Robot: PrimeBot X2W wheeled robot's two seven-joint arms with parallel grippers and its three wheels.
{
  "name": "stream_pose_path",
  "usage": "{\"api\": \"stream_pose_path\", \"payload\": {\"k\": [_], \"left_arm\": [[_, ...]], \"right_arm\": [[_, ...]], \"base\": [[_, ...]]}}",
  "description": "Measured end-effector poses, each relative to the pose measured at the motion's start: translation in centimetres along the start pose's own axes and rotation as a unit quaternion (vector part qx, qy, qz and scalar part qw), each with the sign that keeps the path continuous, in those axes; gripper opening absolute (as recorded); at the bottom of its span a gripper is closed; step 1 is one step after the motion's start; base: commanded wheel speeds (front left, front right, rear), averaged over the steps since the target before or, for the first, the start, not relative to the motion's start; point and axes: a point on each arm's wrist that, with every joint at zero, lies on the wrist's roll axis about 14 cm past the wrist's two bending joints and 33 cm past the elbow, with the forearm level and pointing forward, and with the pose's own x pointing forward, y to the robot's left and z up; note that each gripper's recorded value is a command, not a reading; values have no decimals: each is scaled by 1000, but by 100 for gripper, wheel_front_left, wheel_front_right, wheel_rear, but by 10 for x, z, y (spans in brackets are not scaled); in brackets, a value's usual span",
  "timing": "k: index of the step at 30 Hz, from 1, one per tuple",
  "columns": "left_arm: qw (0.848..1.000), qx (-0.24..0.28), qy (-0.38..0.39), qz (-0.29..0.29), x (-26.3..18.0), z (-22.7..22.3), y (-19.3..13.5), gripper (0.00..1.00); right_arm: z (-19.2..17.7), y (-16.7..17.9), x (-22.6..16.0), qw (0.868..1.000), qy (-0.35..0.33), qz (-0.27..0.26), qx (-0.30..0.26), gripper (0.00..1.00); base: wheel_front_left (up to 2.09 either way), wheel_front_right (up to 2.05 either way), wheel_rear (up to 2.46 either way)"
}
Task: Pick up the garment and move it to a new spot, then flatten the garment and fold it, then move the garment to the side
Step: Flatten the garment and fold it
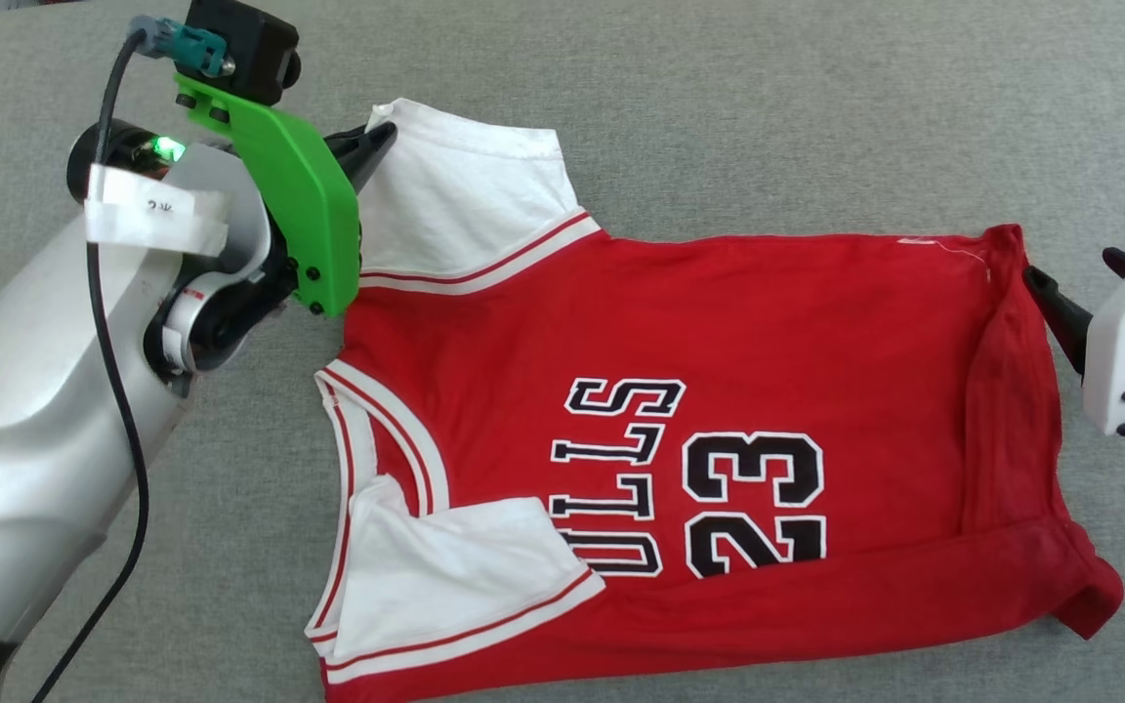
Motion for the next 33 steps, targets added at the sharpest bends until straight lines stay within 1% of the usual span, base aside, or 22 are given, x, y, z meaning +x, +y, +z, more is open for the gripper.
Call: {"api": "stream_pose_path", "payload": {"k": [6,11,17,22,23,24,25,29,33], "left_arm": [[1000,4,-5,-7,-14,-6,-12,0],[1000,4,-5,-9,-20,-13,-16,0],[1000,6,-3,-7,-22,-19,-16,0],[1000,0,2,2,-22,-25,-9,0],[1000,-1,3,4,-22,-27,-7,0],[1000,-1,4,6,-22,-28,-5,0],[1000,-2,4,7,-22,-29,-4,0],[1000,-6,3,15,-25,-33,0,0],[1000,-14,0,24,-30,-37,2,0]], "right_arm": [[2,-3,30,998,63,6,1,100],[-11,-3,53,994,112,7,-8,100],[-33,2,74,988,152,14,-15,100],[-42,5,85,985,169,20,-24,100],[-44,5,86,985,172,21,-21,88],[-47,4,87,984,177,22,-20,40],[-48,4,87,984,177,22,-22,0],[-43,9,87,987,156,30,-12,0],[-31,10,85,993,113,34,11,0]], "base": [[0,0,0],[0,0,0],[0,0,0],[0,0,0],[0,0,0],[0,0,0],[0,0,0],[0,0,0],[0,0,0]]}}
